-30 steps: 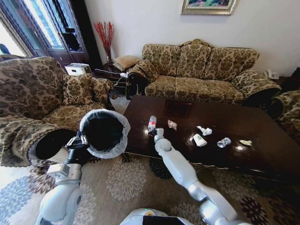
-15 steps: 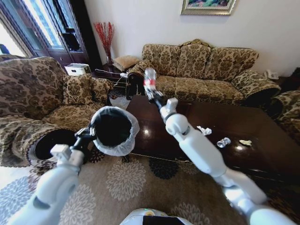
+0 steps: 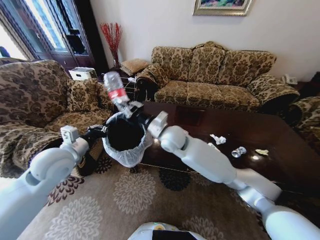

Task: Move to the front of the table and place the trash on the table into the trash bin.

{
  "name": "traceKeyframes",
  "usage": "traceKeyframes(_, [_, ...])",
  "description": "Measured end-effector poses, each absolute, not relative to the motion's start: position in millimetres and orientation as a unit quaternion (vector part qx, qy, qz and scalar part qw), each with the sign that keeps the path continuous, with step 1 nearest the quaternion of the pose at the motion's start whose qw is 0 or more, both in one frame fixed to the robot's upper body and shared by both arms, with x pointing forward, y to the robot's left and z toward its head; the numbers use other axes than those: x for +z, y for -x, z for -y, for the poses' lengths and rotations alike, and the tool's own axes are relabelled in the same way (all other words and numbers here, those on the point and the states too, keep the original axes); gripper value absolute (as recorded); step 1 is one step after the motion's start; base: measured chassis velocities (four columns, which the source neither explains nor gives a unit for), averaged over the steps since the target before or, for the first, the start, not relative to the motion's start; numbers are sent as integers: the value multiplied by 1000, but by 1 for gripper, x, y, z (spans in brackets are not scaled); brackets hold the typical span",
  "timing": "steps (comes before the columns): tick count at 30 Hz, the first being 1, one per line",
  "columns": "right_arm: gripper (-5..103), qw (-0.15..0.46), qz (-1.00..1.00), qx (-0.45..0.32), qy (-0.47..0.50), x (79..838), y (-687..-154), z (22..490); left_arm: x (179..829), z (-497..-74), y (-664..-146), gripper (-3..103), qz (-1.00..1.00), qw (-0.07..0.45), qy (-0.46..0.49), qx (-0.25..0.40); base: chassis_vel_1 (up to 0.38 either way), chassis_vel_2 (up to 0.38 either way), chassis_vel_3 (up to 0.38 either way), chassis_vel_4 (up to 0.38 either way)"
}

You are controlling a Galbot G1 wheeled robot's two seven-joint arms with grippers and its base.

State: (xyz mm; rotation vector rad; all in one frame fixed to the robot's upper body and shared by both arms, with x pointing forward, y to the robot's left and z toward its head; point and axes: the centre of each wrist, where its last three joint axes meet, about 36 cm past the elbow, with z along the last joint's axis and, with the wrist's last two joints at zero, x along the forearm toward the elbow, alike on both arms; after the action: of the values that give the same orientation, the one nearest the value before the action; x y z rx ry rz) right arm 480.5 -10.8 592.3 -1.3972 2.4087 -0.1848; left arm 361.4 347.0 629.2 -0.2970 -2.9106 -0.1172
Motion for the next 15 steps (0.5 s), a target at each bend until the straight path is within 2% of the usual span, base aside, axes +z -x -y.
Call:
traceKeyframes(1, [8,175,-850,-65,493,592,-480,11,629,-347,-361,3,988,107,101,-40,0,0,0,0])
traceKeyframes(6, [35,167,-851,-76,492,583,-480,12,628,-349,-362,3,988,111,99,-36,0,0,0,0])
traceKeyframes(9, [41,167,-851,-75,493,581,-479,12,628,-350,-363,3,988,112,97,-37,0,0,0,0])
traceKeyframes(11, [51,168,-850,-75,494,581,-477,14,628,-352,-364,3,988,112,95,-39,0,0,0,0])
traceKeyframes(12, [51,168,-850,-75,494,581,-477,14,628,-352,-364,3,988,112,95,-39,0,0,0,0])
traceKeyframes(15, [68,171,-848,-77,496,581,-476,18,629,-353,-365,3,989,110,92,-40,0,0,0,0])
